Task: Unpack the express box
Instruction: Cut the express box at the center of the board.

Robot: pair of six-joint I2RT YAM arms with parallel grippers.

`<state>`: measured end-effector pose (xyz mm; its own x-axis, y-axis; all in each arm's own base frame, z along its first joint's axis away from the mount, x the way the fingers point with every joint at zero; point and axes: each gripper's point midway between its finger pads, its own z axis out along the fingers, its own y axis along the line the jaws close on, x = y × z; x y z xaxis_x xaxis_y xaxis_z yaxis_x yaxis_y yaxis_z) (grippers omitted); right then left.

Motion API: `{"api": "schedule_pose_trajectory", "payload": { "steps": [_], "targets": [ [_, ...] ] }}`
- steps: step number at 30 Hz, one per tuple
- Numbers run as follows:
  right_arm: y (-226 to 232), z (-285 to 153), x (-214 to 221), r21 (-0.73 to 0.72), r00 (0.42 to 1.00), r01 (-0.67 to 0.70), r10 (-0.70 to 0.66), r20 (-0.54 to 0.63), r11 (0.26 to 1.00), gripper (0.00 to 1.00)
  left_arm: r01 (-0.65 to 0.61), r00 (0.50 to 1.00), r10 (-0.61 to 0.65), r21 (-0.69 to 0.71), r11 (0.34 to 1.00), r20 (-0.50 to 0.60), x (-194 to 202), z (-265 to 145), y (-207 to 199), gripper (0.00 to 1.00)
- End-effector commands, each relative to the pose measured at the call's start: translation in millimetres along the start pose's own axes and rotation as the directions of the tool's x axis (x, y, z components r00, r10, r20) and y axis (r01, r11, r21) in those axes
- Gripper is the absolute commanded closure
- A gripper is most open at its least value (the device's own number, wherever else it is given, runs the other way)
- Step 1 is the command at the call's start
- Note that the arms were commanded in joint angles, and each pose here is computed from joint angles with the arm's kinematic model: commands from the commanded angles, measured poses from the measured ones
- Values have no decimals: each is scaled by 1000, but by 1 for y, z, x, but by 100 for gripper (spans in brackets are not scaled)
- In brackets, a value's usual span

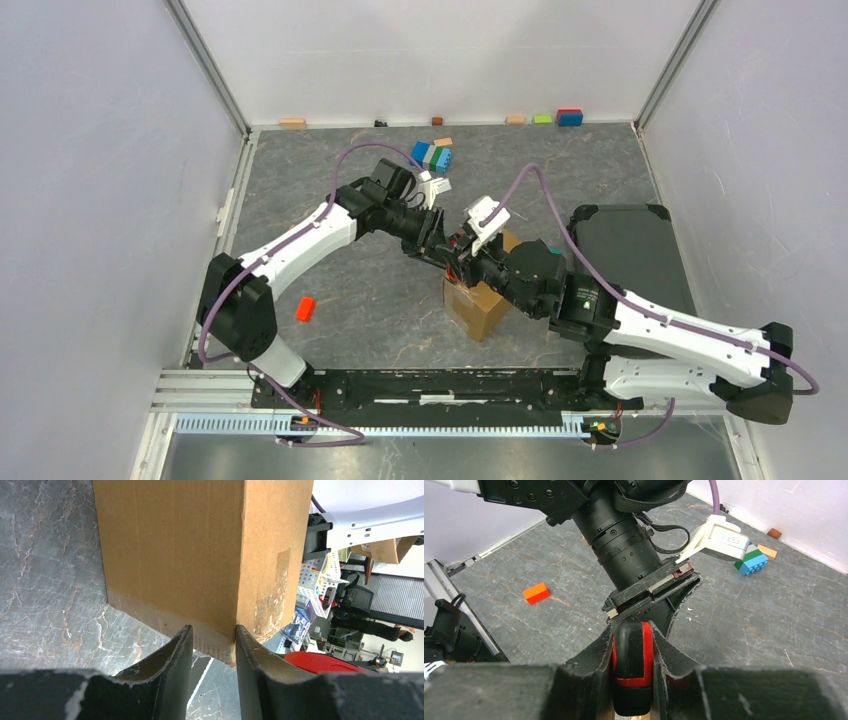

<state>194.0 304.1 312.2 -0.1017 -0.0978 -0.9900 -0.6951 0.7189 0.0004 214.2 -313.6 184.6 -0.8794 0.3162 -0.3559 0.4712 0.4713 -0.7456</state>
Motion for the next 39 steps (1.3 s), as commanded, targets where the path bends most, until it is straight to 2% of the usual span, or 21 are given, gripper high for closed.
{"api": "schedule_pose_trajectory", "payload": {
  "steps": [1,7,11,18,30,39],
  "targets": [
    [-8,-12,31,21,996,6,-5,-90,1000,100,-30,1000,29,-172,985,-9,-2,5,48,58],
    [-16,-17,27,62,991,10,-2,-135,998,100,-27,1000,25,-173,985,-12,-2,7,51,58],
    [-14,-14,53,64,978,24,-10,-207,998,100,-25,1000,24,-171,985,-12,-4,7,52,58],
    [4,-14,92,-34,962,1,-10,-274,999,100,-28,1000,27,-166,986,-12,-7,9,51,58],
    [-10,-29,26,10,984,13,-11,-178,1000,100,-22,1000,21,-171,985,-12,-12,9,60,58],
    [-1,-32,29,-29,974,38,-43,-220,999,100,-21,1000,19,-166,986,-12,-15,10,63,58]
  ]
}}
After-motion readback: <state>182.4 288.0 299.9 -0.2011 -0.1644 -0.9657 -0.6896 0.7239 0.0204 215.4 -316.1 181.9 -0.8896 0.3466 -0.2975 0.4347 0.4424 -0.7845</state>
